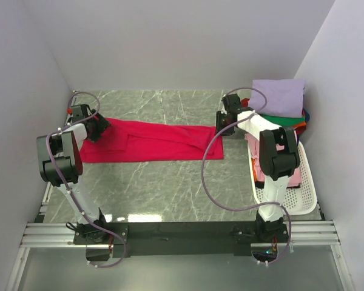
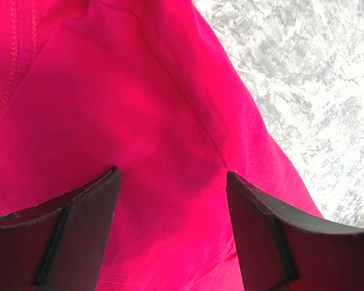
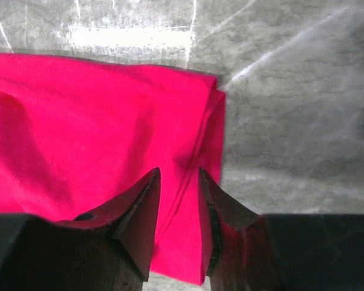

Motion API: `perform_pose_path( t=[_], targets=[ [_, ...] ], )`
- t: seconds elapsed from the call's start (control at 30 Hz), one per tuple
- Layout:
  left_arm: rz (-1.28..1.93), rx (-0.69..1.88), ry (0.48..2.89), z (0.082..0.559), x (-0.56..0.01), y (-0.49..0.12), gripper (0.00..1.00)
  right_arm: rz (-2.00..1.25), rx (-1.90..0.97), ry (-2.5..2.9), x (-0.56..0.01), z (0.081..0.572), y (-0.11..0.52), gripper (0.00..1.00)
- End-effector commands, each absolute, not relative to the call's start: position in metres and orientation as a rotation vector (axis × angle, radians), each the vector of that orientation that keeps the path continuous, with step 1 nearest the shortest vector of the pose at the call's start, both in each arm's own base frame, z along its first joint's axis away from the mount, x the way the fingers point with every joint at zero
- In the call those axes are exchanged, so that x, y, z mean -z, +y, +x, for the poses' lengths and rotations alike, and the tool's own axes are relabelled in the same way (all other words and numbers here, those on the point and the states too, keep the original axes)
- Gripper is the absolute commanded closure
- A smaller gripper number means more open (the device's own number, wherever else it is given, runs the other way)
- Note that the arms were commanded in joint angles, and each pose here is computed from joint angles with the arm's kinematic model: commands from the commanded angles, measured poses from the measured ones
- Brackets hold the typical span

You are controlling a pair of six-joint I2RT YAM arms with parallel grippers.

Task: Fold and stack the t-shirts
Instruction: Fold the tshirt

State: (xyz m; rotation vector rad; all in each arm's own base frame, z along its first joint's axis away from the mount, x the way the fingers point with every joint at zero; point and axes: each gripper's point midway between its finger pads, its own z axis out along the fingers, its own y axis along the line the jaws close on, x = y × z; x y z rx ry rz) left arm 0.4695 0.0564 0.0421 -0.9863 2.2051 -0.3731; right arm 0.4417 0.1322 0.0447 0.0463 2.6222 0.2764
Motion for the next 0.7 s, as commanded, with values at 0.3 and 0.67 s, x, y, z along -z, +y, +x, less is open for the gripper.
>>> perform_pose_path(
  t=[0.3,0.67],
  targets=[
    [-0.988,0.341,2.225,0.466,-0.040,0.063,0.23,0.029,-0.335,2.594,-0.043,0.461,0.147,0.70],
    [-0.985,0.344,2.226,0.467,-0.040,0.063,0.23,0.039,-0.294,2.618,-0.037,0.453,0.141,0.69]
  ],
)
